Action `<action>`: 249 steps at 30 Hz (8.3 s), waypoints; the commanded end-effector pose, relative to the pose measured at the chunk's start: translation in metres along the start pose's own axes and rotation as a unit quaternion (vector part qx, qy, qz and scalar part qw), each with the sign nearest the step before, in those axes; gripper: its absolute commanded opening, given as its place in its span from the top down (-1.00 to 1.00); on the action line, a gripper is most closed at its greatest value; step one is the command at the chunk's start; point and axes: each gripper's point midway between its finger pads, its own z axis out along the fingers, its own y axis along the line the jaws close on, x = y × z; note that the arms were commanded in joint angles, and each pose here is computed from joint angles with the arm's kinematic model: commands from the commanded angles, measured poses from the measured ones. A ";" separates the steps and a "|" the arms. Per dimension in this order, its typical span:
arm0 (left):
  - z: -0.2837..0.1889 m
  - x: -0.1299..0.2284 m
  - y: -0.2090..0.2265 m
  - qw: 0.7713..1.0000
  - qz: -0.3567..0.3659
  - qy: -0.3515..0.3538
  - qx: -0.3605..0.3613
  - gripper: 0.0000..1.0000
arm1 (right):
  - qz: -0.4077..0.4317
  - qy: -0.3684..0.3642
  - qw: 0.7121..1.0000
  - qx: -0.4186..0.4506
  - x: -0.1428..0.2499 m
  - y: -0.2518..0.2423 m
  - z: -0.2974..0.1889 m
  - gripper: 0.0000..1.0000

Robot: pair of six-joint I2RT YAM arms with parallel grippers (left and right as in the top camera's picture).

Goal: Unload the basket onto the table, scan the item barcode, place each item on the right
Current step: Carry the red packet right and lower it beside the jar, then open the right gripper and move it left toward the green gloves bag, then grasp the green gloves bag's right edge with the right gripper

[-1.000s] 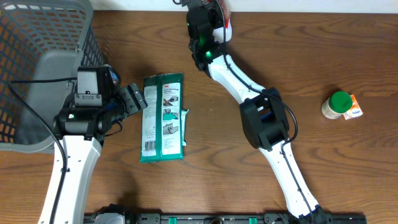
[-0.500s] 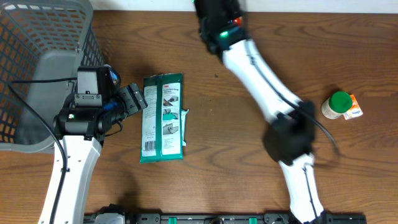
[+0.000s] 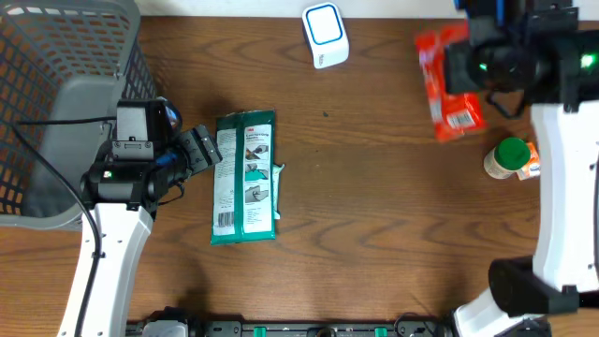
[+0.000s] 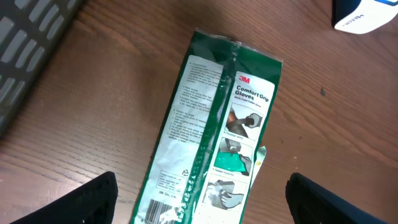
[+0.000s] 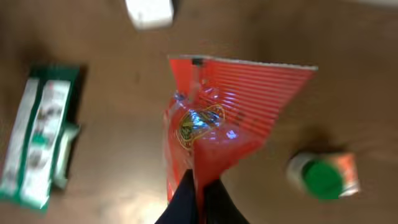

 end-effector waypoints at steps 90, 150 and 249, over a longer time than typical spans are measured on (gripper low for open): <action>-0.001 -0.003 0.001 1.000 0.004 -0.003 -0.003 -0.74 | 0.076 0.105 0.983 0.129 0.169 -0.064 0.252 0.96; -0.001 -0.003 0.001 1.000 0.004 -0.003 -0.003 -0.74 | -0.050 0.005 0.924 -0.379 0.100 0.289 0.178 -0.54; -0.001 -0.003 0.001 1.000 0.004 -0.003 -0.003 -0.75 | 0.040 0.173 0.948 -0.263 0.128 0.210 0.240 -0.86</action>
